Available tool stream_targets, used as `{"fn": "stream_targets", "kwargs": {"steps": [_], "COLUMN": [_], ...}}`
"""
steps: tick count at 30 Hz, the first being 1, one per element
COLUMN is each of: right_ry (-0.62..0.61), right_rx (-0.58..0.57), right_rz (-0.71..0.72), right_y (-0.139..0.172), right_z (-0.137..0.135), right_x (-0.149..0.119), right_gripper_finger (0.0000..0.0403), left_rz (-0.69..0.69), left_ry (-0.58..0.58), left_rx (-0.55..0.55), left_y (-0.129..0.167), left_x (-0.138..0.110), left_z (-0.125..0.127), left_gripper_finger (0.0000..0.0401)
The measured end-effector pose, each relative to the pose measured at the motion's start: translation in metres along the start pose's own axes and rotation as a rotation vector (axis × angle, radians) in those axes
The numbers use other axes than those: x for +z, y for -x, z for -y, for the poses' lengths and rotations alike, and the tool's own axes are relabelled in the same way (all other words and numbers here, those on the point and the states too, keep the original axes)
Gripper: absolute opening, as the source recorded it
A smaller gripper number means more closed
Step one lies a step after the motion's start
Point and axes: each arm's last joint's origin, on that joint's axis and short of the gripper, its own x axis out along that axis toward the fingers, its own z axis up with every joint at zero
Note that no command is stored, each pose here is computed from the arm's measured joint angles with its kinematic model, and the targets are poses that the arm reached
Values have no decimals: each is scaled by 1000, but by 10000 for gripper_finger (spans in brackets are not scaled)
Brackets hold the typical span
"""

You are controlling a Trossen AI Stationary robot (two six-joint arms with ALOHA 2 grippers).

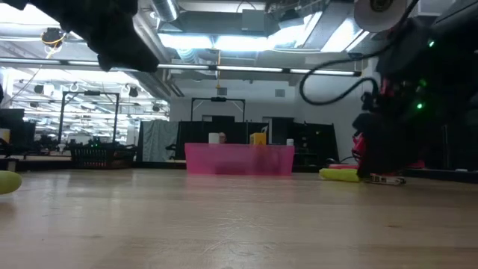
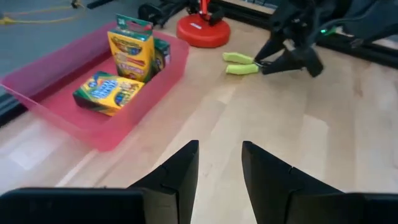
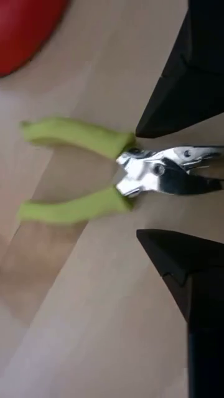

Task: Pick & Place School Supplies
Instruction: Put the green pliers into the yellow bin

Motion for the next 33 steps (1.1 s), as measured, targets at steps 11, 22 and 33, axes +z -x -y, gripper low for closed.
{"fn": "stream_targets", "kwargs": {"steps": [11, 22, 33], "right_ry": [-124, -470, -462], "right_rx": [-65, 69, 757], "right_rz": [-2, 14, -125], "right_y": [-13, -13, 25], "right_z": [0, -13, -79], "right_x": [-8, -4, 20], "right_gripper_finger": [240, 99, 127], "left_rz": [37, 60, 52], "left_ry": [33, 99, 169], "left_rx": [-70, -82, -108], "left_y": [-1, -1, 2], "left_x": [3, 6, 4], "left_z": [3, 4, 9], "left_gripper_finger": [118, 116, 116]}}
